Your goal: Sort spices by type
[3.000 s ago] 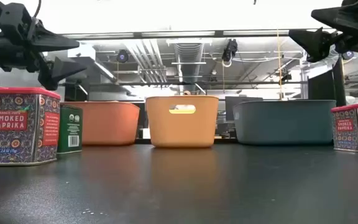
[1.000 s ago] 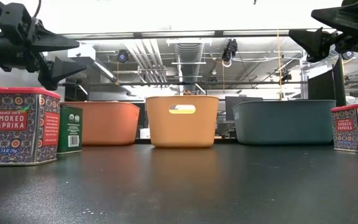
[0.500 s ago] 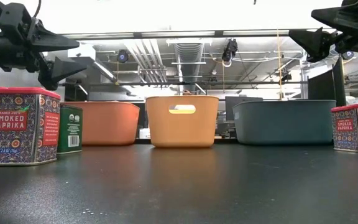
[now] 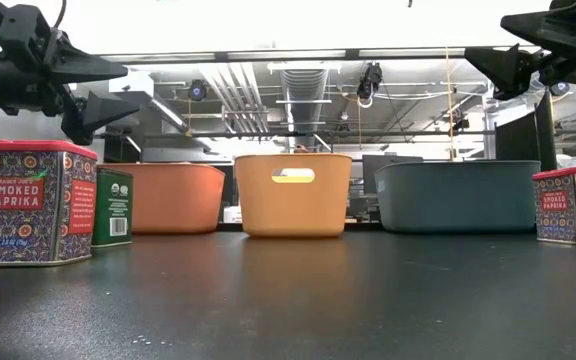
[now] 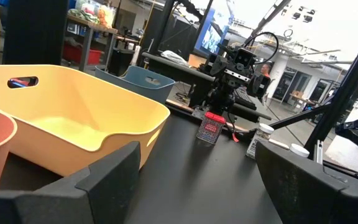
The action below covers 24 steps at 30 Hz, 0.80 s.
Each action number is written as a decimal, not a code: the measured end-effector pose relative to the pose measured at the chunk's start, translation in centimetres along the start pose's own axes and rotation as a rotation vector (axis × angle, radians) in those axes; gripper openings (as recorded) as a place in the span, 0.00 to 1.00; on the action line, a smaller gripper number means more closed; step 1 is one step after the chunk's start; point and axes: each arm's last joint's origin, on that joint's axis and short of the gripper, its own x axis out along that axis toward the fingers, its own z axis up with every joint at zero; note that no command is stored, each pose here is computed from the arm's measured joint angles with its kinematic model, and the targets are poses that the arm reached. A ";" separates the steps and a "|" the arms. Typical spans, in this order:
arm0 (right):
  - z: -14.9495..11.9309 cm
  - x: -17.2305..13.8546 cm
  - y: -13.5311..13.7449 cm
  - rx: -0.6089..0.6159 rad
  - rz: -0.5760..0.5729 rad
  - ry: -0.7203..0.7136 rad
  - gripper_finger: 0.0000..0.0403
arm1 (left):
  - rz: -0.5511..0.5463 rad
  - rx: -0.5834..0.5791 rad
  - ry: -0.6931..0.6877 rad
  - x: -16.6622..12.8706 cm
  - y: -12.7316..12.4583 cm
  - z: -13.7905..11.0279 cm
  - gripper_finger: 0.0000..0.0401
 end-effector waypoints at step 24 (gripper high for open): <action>0.0 0.0 0.0 -0.004 0.000 0.000 0.85 | -0.008 -0.036 -0.025 0.0 -0.1 0.3 0.76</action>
